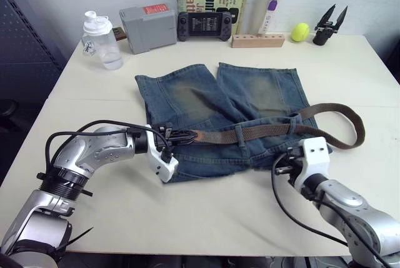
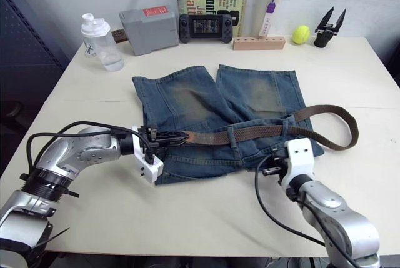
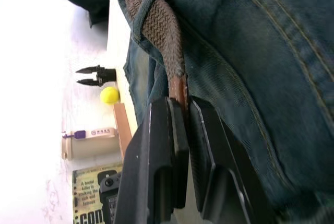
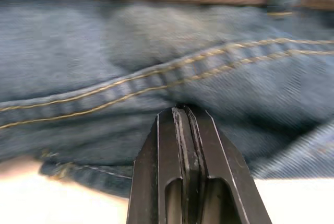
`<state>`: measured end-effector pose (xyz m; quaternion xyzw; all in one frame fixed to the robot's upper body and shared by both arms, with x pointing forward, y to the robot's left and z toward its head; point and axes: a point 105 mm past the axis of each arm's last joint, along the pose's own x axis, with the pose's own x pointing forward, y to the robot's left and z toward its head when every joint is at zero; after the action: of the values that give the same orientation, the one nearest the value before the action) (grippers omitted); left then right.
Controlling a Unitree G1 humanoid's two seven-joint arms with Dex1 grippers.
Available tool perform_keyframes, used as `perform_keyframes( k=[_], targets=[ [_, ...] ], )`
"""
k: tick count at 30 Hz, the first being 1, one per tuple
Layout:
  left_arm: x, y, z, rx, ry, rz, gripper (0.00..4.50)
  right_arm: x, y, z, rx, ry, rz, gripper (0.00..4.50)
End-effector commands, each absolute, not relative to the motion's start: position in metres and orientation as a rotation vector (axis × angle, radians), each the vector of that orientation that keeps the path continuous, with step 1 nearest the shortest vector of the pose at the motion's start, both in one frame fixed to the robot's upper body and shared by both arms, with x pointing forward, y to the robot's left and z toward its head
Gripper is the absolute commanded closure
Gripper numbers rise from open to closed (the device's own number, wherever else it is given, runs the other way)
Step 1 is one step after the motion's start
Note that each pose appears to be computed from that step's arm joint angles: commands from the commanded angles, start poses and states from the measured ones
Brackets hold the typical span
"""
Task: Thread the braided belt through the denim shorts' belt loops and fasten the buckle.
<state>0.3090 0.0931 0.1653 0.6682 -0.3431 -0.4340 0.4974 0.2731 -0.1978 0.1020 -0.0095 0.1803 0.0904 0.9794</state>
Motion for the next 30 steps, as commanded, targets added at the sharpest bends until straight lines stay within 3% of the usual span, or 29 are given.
perform_keyframes(
  k=[1, 6, 11, 16, 22, 23, 28, 30],
  targets=[
    [0.302, 0.092, 0.176, 1.588, -0.865, -1.004, 4.35, 0.278, -0.230, 0.116, -0.087, 0.329, 0.096, 4.50],
    [0.300, 0.089, 0.178, 1.568, -0.869, -0.984, 4.35, 0.281, -0.240, 0.113, -0.132, 0.344, 0.080, 4.50],
    [0.301, 0.090, 0.177, 1.563, -0.850, -0.966, 4.35, 0.285, -0.232, 0.130, -0.089, 0.271, 0.142, 4.50],
    [0.301, 0.095, 0.183, 1.561, -0.854, -0.922, 4.35, 0.283, -0.224, 0.168, -0.049, 0.151, 0.231, 4.50],
    [0.303, 0.125, 0.189, 1.570, -0.804, -0.845, 4.50, 0.278, -0.204, 0.191, 0.082, 0.103, 0.349, 2.61],
    [0.304, 0.127, 0.190, 1.571, -0.798, -0.833, 4.50, 0.277, -0.198, 0.193, 0.114, 0.100, 0.377, 1.93],
    [0.306, 0.130, 0.194, 1.560, -0.788, -0.798, 4.50, 0.265, -0.161, 0.188, 0.114, 0.151, 0.562, 0.17],
    [0.305, 0.128, 0.195, 1.551, -0.793, -0.795, 4.50, 0.259, -0.151, 0.183, 0.051, 0.183, 0.618, 0.08]
  ],
)
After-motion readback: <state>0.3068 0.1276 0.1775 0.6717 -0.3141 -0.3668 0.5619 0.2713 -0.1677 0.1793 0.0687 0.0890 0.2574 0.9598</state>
